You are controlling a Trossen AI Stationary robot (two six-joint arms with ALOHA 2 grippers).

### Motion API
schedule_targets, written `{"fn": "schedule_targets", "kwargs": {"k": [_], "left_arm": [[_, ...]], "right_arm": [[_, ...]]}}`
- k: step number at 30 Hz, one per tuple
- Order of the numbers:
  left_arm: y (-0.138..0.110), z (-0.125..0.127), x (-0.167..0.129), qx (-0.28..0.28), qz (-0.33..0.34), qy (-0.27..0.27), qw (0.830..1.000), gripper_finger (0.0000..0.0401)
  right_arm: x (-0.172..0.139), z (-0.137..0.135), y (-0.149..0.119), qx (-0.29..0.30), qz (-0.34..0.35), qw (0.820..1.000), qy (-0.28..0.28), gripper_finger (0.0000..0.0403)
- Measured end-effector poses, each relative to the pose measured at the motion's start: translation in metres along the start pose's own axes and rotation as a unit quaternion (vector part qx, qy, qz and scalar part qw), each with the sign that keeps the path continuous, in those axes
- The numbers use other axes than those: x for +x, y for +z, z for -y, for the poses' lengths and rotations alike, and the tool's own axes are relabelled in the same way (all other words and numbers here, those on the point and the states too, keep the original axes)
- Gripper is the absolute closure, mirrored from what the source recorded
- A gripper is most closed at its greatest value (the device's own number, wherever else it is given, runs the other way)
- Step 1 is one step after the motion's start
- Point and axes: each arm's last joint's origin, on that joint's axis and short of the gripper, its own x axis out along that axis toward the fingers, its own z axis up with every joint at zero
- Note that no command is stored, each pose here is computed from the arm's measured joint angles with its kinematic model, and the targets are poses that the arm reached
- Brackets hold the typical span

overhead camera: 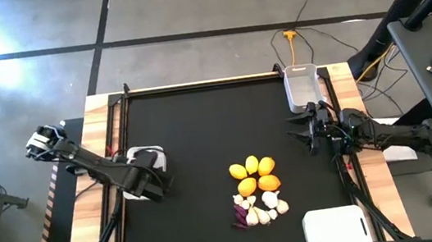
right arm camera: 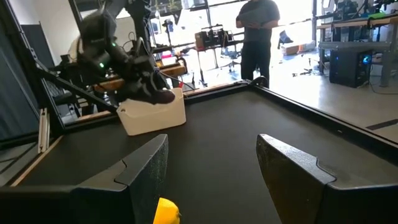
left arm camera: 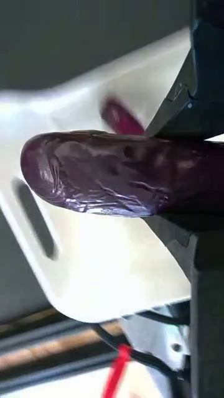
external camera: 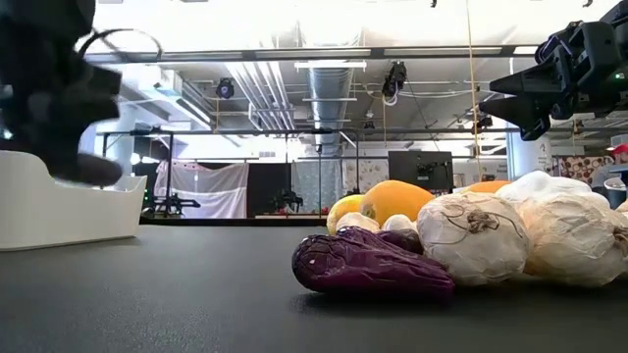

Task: Sort produce into baskets
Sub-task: Put the eggplant into the top white bin

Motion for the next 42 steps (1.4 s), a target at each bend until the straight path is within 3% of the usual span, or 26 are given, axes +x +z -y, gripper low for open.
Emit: {"fn": "schedule_targets", "kwargs": {"k": [5,11,17,21,25,29,32,34,37,42], "left_arm": [[-0.006,-0.003,0.013,-0.010,-0.002,0.007,1.000,0.0255],[-0.005,-0.003,0.012,0.005,-0.002,0.010,1.000,0.0189],[0.009,0.001,-0.021,0.049,0.002,-0.004,0.999,0.0141],[0.024,0.012,-0.057,0.092,0.061,-0.069,0.992,0.0134],[0.035,0.032,-0.097,0.132,0.184,-0.179,0.957,0.0134],[0.033,0.062,-0.127,0.189,0.294,-0.283,0.893,0.0134],[0.024,0.088,-0.135,0.228,0.352,-0.345,0.840,0.0134],[0.018,0.105,-0.133,0.238,0.369,-0.378,0.815,0.0134],[0.006,0.130,-0.116,0.247,0.376,-0.404,0.796,0.0134],[-0.014,0.174,-0.075,0.278,0.367,-0.400,0.792,0.0134]], "right_arm": [[0.000,0.000,0.000,0.000,0.000,1.000,0.000,0.0165],[0.000,0.000,0.000,0.000,0.000,1.000,0.000,0.0165],[0.000,0.000,0.000,0.000,0.000,1.000,0.000,0.0165],[0.000,0.000,0.000,0.000,0.000,1.000,0.000,0.0165],[0.000,0.000,0.000,0.000,0.000,1.000,0.000,0.0165],[0.000,-0.001,0.005,-0.007,0.024,1.000,0.004,0.0165],[0.000,-0.001,0.007,0.035,0.037,0.999,0.009,0.0165],[0.000,-0.002,0.010,0.051,0.052,0.997,0.009,0.0165],[-0.001,-0.004,0.018,0.062,0.091,0.993,0.030,0.0165],[0.002,-0.016,0.021,0.066,0.085,0.985,0.139,0.0165]]}}
